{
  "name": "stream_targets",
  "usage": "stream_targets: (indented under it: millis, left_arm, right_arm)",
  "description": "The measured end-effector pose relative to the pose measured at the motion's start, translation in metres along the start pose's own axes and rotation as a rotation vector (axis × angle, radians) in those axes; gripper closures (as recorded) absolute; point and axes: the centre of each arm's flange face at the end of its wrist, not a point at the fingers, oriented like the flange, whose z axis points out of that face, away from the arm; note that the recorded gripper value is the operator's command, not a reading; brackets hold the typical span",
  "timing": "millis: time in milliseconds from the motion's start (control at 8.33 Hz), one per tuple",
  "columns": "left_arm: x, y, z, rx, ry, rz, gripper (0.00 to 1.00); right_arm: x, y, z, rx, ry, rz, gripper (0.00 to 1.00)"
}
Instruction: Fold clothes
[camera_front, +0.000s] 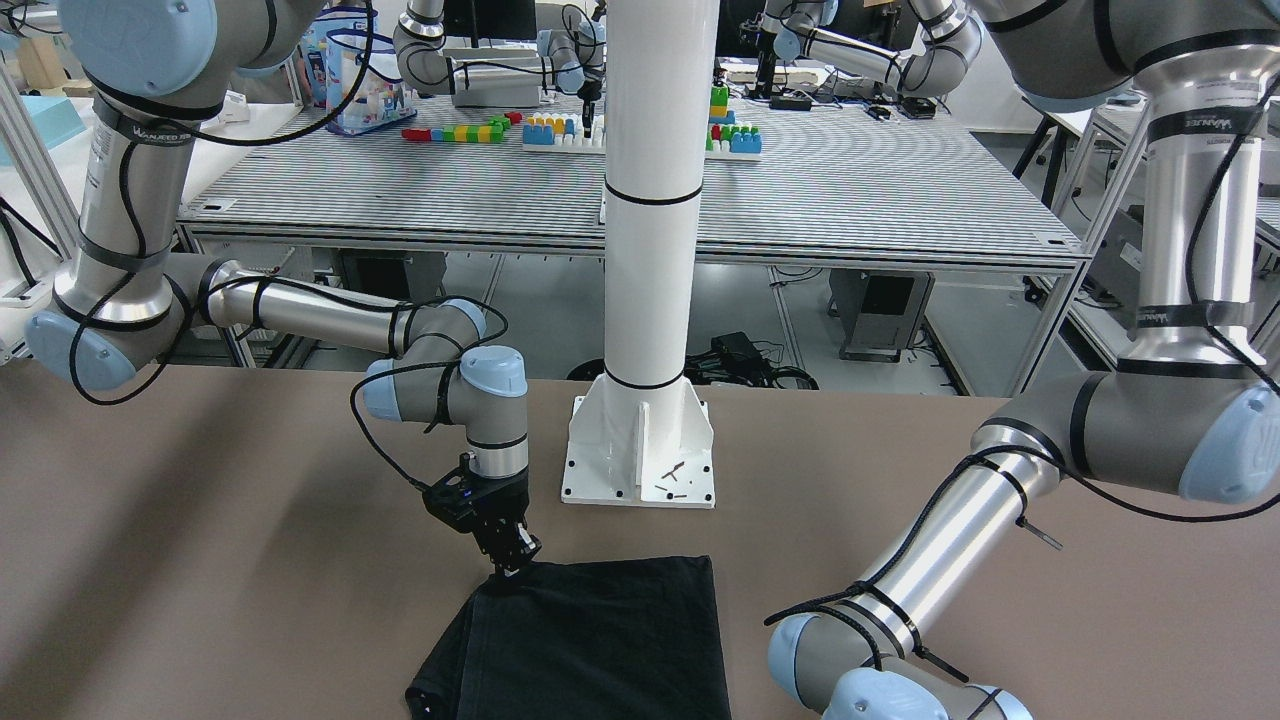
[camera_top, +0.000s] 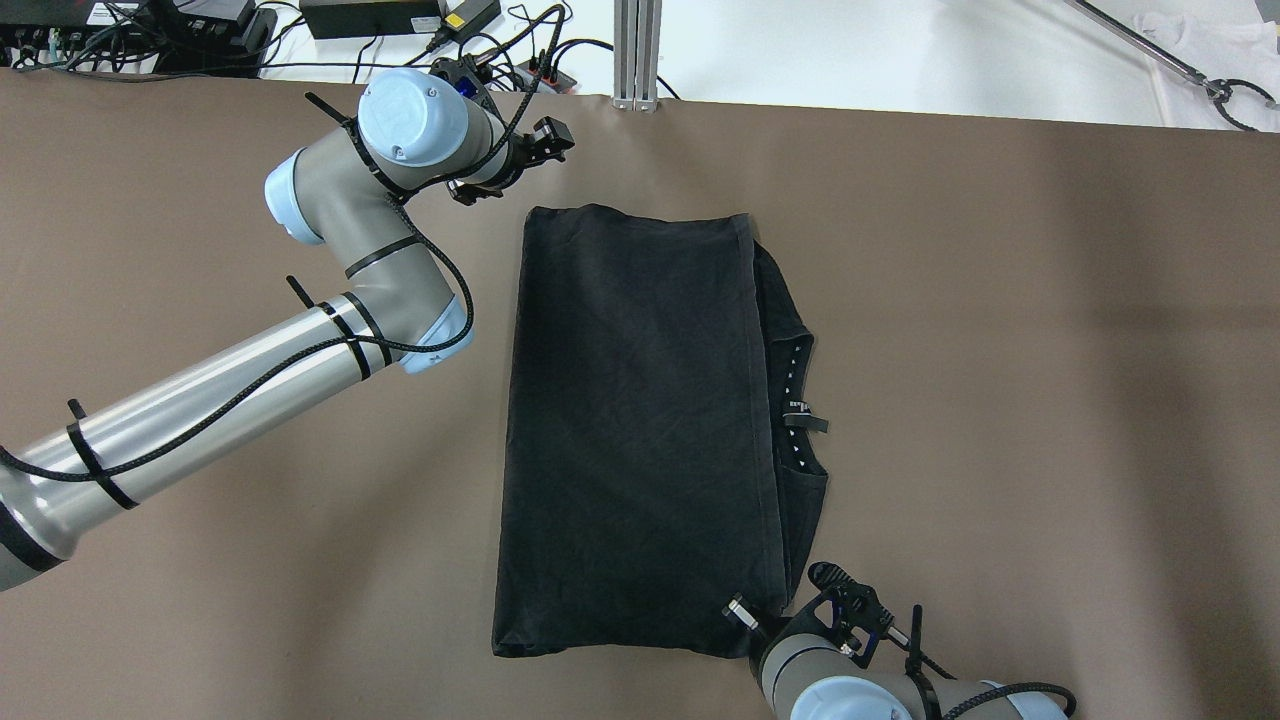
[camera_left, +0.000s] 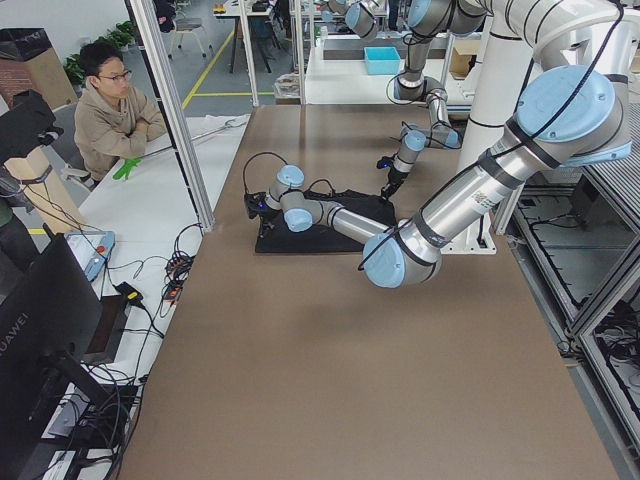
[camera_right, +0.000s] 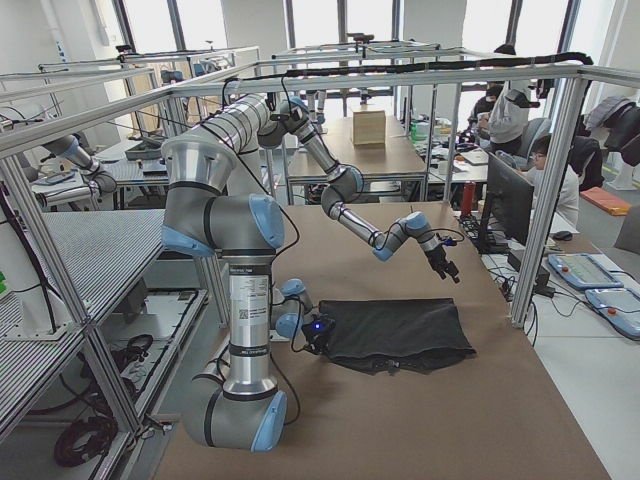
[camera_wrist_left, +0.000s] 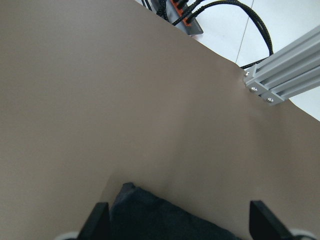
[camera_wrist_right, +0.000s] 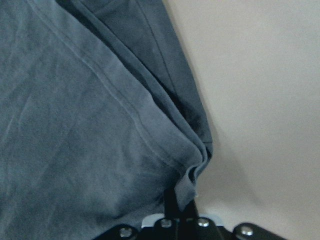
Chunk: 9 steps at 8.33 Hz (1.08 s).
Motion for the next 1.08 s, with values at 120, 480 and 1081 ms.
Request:
stream_targets:
  millis: [120,480,1081]
  left_arm:
    - [0.001,0.000,-0.003,0.001,0.004,-0.002,0.00]
    - [-0.003,0.007,-0.019,-0.003,-0.002,-0.003,0.00]
    - [-0.099,0.084,-0.089,-0.087,0.068,-0.074,0.00]
  right_arm:
    - [-0.004,-0.001,-0.003,-0.002,-0.005,0.005,1.00]
    - [-0.012,-0.002,-0.027,-0.005,0.003,0.003,1.00]
    - [-0.008,0.015,-0.053,-0.049,0.008,-0.001,1.00]
